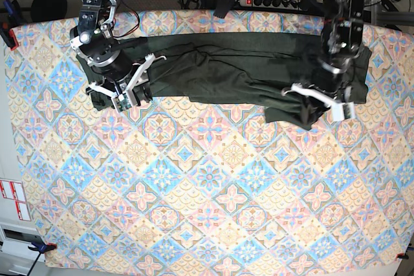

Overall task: Fold the T-shirt properly
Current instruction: 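Fold the sleeve cuff onto the strip with the left gripper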

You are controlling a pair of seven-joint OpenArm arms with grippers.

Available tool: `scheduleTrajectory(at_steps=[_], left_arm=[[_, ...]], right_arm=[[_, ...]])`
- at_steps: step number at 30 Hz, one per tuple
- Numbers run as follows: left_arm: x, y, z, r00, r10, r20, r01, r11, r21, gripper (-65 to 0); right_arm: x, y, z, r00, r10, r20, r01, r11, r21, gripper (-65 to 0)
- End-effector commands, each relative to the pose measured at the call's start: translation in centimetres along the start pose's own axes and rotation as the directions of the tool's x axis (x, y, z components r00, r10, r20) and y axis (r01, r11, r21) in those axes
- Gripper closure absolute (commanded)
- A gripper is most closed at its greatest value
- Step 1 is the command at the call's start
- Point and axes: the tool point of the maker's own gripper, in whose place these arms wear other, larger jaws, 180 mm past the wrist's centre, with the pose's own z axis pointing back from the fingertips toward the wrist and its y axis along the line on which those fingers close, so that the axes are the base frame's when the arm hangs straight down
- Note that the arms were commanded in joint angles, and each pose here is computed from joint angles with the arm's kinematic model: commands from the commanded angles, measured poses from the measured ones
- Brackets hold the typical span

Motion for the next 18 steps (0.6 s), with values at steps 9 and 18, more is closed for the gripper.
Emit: scheduleTrajectory(at_steps=[9, 18], left_arm=[[-0.2, 7.3, 4.8, 1.0, -0.007, 0.004, 0.006, 0.981, 0.192, 0.0], [-1.5, 10.0, 7.1, 0.999, -0.005, -0.032, 0.014, 0.962, 0.271, 0.0]], right_arm=[[1.7, -0.3, 0.0, 0.999, 0.007, 0.054, -0.006, 1.0, -0.003, -16.1], [1.7, -0.3, 0.0, 0.999, 0.008, 0.054, -0.007, 1.0, -0.002, -16.1]])
